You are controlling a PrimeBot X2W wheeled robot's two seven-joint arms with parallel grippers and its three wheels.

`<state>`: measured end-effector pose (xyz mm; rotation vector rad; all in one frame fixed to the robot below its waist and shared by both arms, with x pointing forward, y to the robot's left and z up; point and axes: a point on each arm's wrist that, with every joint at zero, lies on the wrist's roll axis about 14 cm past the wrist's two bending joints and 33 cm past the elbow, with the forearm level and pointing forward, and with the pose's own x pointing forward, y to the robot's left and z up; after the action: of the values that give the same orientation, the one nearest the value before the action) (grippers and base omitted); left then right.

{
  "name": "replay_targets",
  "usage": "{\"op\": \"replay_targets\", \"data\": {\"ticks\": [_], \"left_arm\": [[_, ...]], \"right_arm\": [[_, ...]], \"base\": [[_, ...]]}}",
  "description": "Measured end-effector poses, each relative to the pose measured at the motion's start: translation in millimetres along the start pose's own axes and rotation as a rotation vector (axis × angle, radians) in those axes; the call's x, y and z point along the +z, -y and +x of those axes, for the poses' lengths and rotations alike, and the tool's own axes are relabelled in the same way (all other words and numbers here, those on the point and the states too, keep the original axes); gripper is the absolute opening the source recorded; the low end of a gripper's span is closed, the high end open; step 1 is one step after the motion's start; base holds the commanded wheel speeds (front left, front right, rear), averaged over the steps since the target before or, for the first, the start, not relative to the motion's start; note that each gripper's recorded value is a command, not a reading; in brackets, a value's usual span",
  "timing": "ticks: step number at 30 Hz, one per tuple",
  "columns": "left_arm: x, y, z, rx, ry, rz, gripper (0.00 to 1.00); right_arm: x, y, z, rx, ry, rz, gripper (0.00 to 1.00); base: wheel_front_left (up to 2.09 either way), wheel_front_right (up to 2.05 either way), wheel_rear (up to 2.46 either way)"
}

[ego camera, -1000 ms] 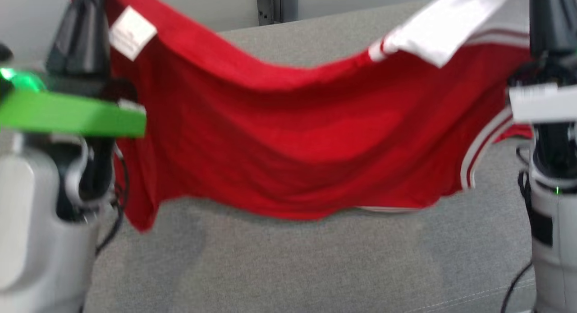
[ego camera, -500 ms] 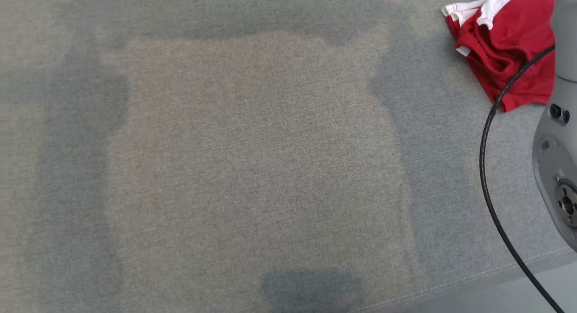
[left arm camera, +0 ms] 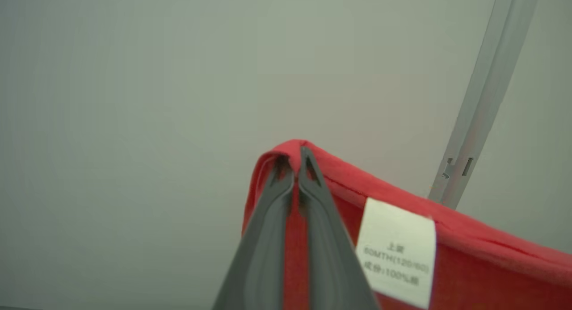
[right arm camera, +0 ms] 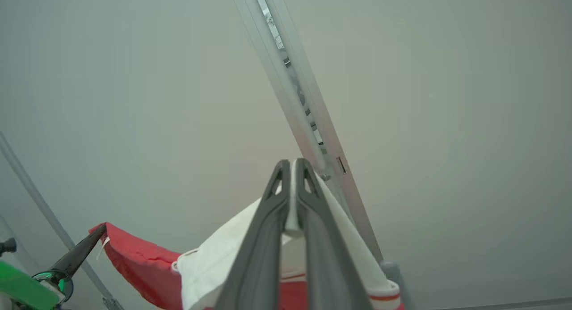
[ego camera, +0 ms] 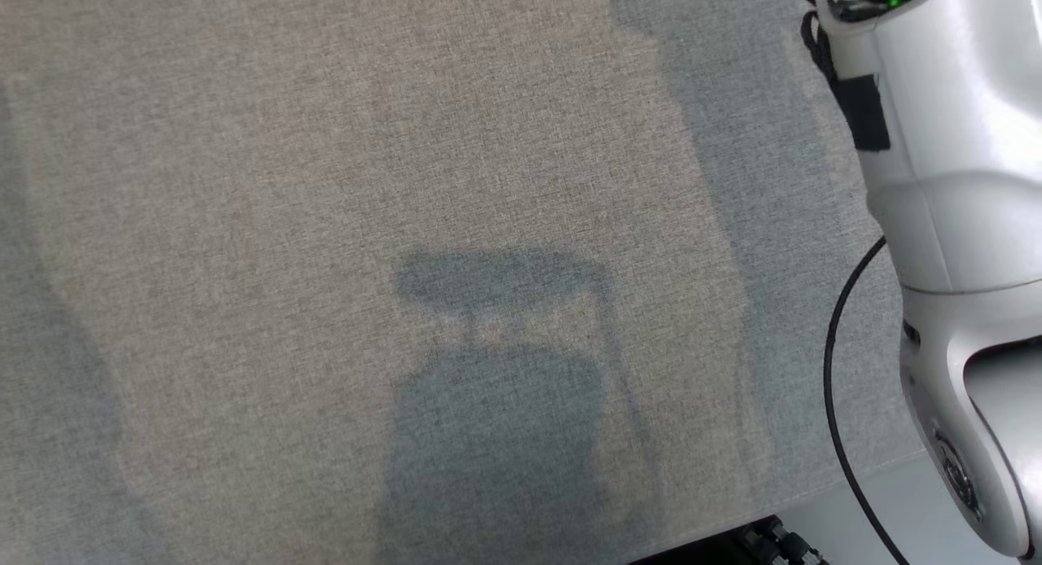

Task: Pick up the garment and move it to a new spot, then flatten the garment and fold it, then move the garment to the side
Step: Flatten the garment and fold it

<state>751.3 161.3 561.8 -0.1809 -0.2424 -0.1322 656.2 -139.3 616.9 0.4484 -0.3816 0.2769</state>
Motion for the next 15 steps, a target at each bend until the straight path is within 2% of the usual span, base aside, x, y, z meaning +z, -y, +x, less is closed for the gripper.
{"op": "replay_targets", "data": {"ticks": [4,10,15], "left_arm": [[-28,2,-1,-0.013,-0.034,-0.018,0.0],[-21,17,-2,-0.057,-0.023,-0.056,0.0],[-31,19,-26,-0.05,-0.06,-0.125,0.0]], "right_arm": [[-23,5,-14,0.0,-0.043,-0.002,0.0],[-21,-3,-27,0.017,-0.044,-0.011,0.0],[-26,-1,-49,0.003,-0.073,-0.008,0.0]], "base": [[0.0,0.0,0.0],[0.0,0.0,0.0],[0.0,0.0,0.0]]}}
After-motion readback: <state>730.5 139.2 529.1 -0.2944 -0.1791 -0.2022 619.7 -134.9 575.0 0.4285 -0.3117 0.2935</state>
